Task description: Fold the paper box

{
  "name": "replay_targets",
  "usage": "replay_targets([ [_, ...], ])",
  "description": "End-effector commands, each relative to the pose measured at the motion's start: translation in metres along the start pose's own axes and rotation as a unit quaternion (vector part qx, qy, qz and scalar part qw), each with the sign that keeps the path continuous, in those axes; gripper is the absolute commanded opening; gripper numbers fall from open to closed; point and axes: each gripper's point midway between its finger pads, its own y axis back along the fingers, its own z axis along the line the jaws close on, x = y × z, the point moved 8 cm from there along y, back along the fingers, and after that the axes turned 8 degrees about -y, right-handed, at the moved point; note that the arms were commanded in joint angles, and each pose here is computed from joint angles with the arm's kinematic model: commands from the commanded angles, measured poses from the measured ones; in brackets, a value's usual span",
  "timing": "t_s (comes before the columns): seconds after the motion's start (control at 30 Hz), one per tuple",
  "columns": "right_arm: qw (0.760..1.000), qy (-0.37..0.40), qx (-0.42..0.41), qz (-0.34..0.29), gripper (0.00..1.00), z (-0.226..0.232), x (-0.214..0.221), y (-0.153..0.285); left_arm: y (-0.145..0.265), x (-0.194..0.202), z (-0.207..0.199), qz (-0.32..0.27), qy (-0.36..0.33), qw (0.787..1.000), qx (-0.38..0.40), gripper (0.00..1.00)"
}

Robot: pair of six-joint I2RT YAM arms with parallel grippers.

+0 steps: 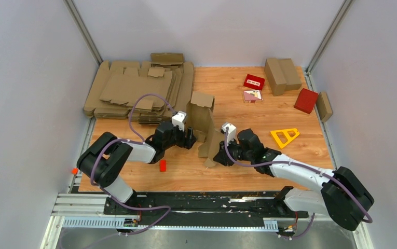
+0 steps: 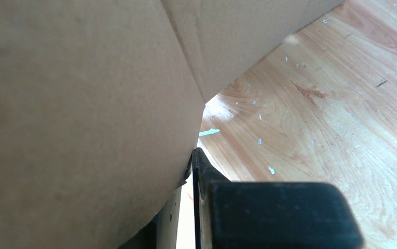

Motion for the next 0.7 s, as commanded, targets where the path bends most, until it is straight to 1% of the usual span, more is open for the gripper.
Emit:
replay_targets([
  [0.0, 1.0, 0.009, 0.001, -0.029, 0.14, 0.008, -0.017, 0.003, 0.007, -0.017, 0.005, -0.018, 0.001, 0.999, -0.035, 0.78],
  [0.2, 1.0, 0.008, -0.004, -0.014, 0.13, 0.008, -0.022, -0.005, 0.015, -0.013, 0.011, -0.002, 0.027, 0.998, -0.06, 0.86],
  [0.37, 1.0, 0.009, -0.003, -0.014, 0.13, 0.008, -0.023, -0.009, 0.031, -0.012, 0.013, -0.001, 0.037, 0.997, -0.072, 0.87],
  [0.47, 1.0, 0.009, -0.005, -0.009, 0.13, 0.008, -0.025, -0.011, 0.042, -0.012, 0.013, -0.002, 0.037, 0.996, -0.08, 0.9],
  [0.67, 1.0, 0.015, -0.003, -0.002, 0.13, 0.011, -0.028, -0.017, 0.061, -0.008, 0.011, -0.005, 0.043, 0.995, -0.092, 0.92],
])
